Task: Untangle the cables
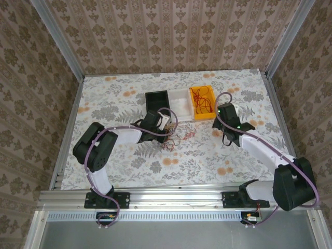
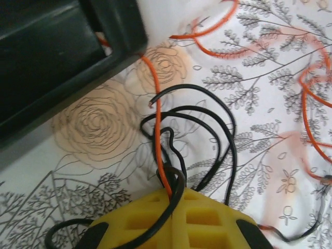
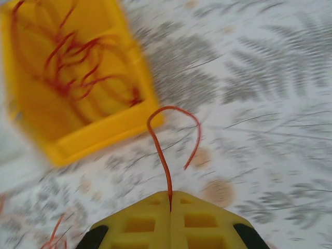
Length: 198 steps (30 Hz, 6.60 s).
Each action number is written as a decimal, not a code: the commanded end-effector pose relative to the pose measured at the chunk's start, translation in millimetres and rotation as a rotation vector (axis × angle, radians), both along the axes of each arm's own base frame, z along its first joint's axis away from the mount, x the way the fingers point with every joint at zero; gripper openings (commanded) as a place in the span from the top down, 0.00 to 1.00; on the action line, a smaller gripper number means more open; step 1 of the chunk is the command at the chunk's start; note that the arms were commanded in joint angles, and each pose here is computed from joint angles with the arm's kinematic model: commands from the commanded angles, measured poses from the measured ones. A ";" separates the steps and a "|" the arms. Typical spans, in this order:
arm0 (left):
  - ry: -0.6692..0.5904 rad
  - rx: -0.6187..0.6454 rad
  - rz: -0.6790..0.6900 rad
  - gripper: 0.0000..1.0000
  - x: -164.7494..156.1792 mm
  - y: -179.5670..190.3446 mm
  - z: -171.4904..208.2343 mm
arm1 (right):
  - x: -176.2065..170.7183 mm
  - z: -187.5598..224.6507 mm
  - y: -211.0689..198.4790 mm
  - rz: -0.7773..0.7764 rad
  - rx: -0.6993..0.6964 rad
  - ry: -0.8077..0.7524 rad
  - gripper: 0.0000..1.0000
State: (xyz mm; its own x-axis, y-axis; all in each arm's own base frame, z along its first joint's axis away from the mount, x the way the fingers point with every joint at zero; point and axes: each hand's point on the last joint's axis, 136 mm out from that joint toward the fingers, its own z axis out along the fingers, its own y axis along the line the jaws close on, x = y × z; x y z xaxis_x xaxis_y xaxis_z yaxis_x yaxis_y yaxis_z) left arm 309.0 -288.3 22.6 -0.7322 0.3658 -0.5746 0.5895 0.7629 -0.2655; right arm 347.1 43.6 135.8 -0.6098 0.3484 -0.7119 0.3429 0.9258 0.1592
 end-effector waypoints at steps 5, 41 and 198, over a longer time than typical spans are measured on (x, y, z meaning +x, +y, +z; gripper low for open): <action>-0.056 0.233 0.273 1.00 4.5 70.8 -20.7 | -22.5 16.6 -77.2 -0.298 -0.077 -0.035 1.00; -0.093 0.251 0.134 1.00 -3.4 37.9 -14.5 | -35.0 -83.6 180.9 0.847 0.168 0.431 0.47; -0.104 0.186 0.390 1.00 18.3 74.9 2.5 | 126.6 344.4 130.1 0.597 0.298 -0.643 0.90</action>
State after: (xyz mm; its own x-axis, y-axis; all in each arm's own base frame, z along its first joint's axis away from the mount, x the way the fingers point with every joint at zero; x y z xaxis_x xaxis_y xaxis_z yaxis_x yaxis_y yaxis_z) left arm 331.0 -228.7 23.5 -0.7614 0.2037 -0.6154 0.3254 0.9412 -0.0911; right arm 466.0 166.4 486.1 -0.2215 0.3123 -0.9238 -0.4147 0.8272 0.3791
